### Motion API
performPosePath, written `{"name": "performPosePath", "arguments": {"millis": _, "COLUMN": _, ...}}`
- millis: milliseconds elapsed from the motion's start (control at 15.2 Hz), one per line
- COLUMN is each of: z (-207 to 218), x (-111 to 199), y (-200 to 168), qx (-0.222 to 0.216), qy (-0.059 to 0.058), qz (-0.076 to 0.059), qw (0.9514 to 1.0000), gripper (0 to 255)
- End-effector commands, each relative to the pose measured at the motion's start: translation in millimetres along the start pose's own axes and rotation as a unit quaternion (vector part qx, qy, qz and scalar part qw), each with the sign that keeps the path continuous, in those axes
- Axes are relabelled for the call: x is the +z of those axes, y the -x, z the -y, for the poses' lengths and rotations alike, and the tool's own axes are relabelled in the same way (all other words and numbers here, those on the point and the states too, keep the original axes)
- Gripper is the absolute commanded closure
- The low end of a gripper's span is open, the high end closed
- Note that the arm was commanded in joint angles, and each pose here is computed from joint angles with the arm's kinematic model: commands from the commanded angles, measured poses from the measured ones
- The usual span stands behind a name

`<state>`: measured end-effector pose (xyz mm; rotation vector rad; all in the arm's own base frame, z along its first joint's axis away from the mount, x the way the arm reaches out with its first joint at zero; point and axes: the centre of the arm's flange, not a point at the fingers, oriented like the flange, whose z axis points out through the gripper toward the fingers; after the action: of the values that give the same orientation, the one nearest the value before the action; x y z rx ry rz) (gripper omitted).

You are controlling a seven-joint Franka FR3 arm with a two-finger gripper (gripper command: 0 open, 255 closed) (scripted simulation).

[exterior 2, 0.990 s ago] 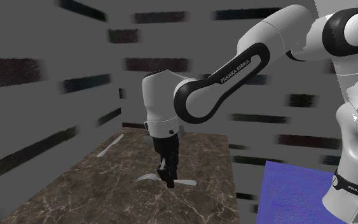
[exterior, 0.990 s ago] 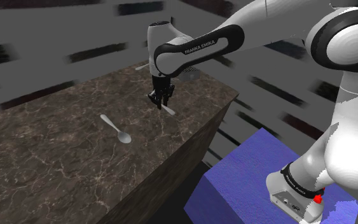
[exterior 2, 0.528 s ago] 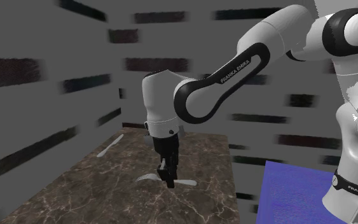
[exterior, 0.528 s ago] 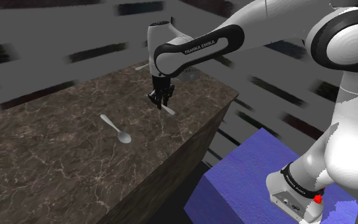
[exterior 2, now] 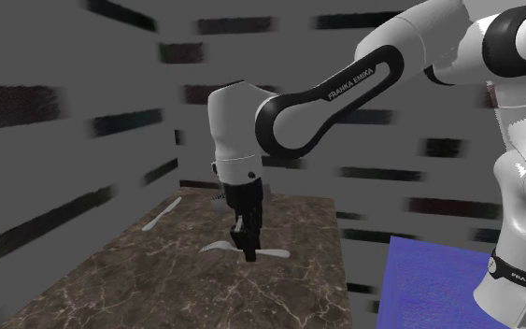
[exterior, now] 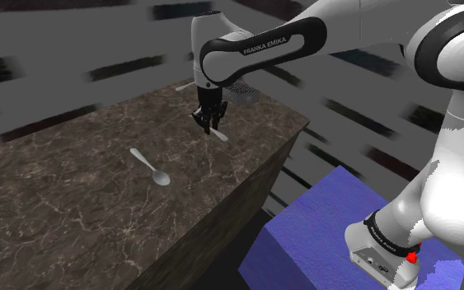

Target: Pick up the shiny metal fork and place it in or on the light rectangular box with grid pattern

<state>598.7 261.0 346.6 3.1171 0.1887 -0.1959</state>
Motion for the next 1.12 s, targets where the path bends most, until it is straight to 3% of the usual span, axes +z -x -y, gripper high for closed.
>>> {"name": "performPosePath", "arguments": {"millis": 0, "z": 0.6, "x": -10.5, "y": 1.2, "qx": 0.0, "qy": 0.0, "qz": 0.0, "qw": 1.0, "gripper": 255}}
{"name": "performPosePath", "arguments": {"millis": 1056, "z": 0.2, "x": -94.3, "y": 11.8, "qx": 0.0, "qy": 0.0, "qz": 0.0, "qw": 1.0, "gripper": 255}}
